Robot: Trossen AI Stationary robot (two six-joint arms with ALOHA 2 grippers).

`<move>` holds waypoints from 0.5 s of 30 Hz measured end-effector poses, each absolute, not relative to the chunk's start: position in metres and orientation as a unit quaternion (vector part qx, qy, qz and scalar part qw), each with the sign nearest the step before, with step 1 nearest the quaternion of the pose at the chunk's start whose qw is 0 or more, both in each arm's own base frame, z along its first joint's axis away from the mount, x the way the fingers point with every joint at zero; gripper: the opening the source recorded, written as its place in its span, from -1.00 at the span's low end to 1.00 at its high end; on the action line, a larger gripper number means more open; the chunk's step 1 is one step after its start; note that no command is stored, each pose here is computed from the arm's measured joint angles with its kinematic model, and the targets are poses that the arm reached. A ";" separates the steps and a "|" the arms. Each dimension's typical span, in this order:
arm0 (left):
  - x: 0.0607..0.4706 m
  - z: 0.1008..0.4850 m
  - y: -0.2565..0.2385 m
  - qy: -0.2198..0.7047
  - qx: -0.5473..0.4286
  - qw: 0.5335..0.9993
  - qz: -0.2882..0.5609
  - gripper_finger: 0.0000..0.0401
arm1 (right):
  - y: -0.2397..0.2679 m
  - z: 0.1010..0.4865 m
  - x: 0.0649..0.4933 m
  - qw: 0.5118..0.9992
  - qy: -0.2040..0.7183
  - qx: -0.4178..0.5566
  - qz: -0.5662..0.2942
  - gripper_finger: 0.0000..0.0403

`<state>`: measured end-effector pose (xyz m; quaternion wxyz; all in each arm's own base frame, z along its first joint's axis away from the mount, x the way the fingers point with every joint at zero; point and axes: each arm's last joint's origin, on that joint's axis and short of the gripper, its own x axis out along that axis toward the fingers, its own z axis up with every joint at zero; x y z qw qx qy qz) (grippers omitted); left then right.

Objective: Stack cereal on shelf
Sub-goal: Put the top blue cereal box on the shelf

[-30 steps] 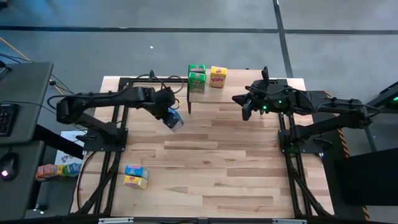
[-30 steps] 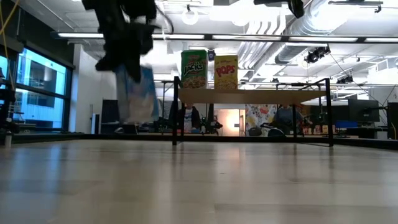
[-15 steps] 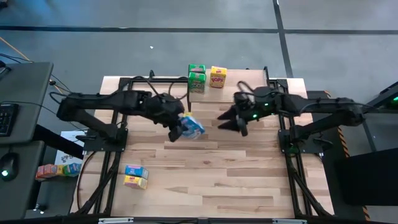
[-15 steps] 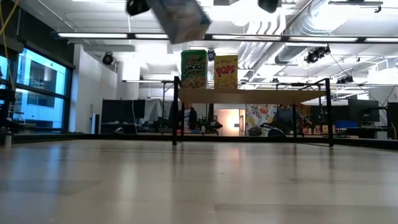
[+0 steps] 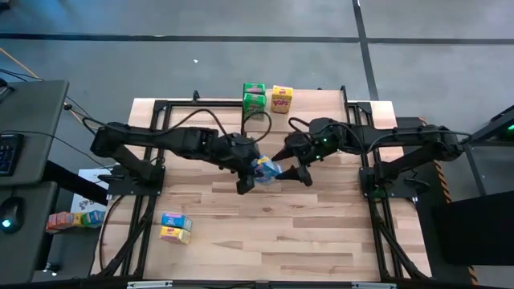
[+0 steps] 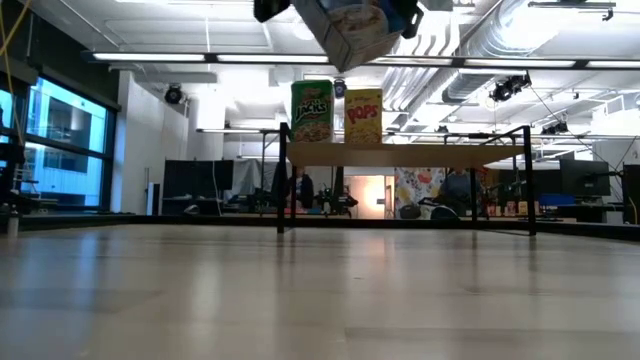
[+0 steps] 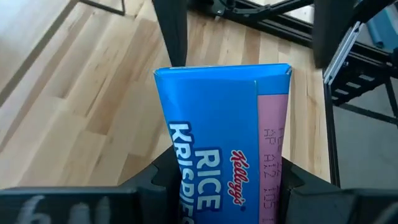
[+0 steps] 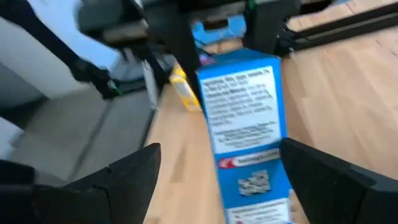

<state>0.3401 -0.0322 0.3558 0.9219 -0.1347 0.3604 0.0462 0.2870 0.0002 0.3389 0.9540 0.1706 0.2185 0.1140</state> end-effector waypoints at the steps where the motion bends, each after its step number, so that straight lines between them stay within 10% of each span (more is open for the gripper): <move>1: 0.341 0.355 -0.033 0.360 -0.131 0.922 0.044 -0.39 | 0.000 0.337 0.286 0.954 0.226 0.162 0.109 0.64; 15: 0.352 0.361 -0.028 0.308 -0.063 0.949 0.013 -0.39 | 0.008 0.328 0.281 0.942 0.279 0.142 0.123 0.60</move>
